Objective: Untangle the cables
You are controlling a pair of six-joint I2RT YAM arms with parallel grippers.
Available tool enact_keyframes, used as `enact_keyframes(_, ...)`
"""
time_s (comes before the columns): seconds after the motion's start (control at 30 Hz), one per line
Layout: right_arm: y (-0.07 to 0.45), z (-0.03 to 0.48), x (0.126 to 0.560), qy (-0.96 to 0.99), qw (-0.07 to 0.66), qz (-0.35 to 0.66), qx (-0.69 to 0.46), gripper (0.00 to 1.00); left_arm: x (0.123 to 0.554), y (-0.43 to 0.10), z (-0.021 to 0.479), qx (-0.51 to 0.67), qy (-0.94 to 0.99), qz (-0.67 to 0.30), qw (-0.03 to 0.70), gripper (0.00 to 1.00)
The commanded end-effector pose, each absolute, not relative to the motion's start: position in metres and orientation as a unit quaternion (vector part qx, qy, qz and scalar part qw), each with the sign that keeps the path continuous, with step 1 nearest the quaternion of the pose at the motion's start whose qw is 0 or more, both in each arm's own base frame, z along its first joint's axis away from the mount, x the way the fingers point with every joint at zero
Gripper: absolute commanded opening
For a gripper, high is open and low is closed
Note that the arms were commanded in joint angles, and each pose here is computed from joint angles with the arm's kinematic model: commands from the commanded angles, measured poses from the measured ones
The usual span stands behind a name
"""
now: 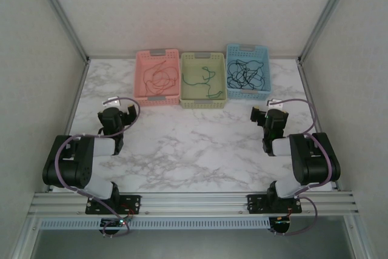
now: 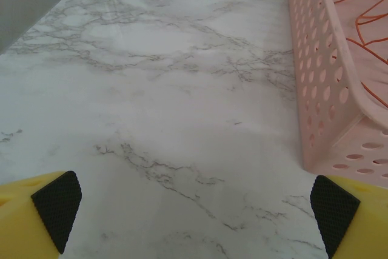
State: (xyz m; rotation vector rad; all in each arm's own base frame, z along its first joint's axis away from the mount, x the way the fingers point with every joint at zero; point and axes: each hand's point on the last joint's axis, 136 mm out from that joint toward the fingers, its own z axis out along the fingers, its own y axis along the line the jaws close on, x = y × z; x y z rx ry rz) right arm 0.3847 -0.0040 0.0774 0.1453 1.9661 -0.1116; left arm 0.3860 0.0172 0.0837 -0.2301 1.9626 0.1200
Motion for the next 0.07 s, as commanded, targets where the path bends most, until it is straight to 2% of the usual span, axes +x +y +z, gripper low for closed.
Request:
enact_keyframes(0.0,-0.0023,0.0849,0.3902,0.825,0.56,-0.042,0.056,0.99,0.3955,0.0163,0.0949,-0.096,0.819,0.042,0.564,1.0)
enact_keyframes(0.03,-0.0022,0.0849,0.3898,0.825,0.561,-0.041,0.055,0.99,0.3956,0.0161,0.0949,-0.096,0.819,0.042,0.564,1.0)
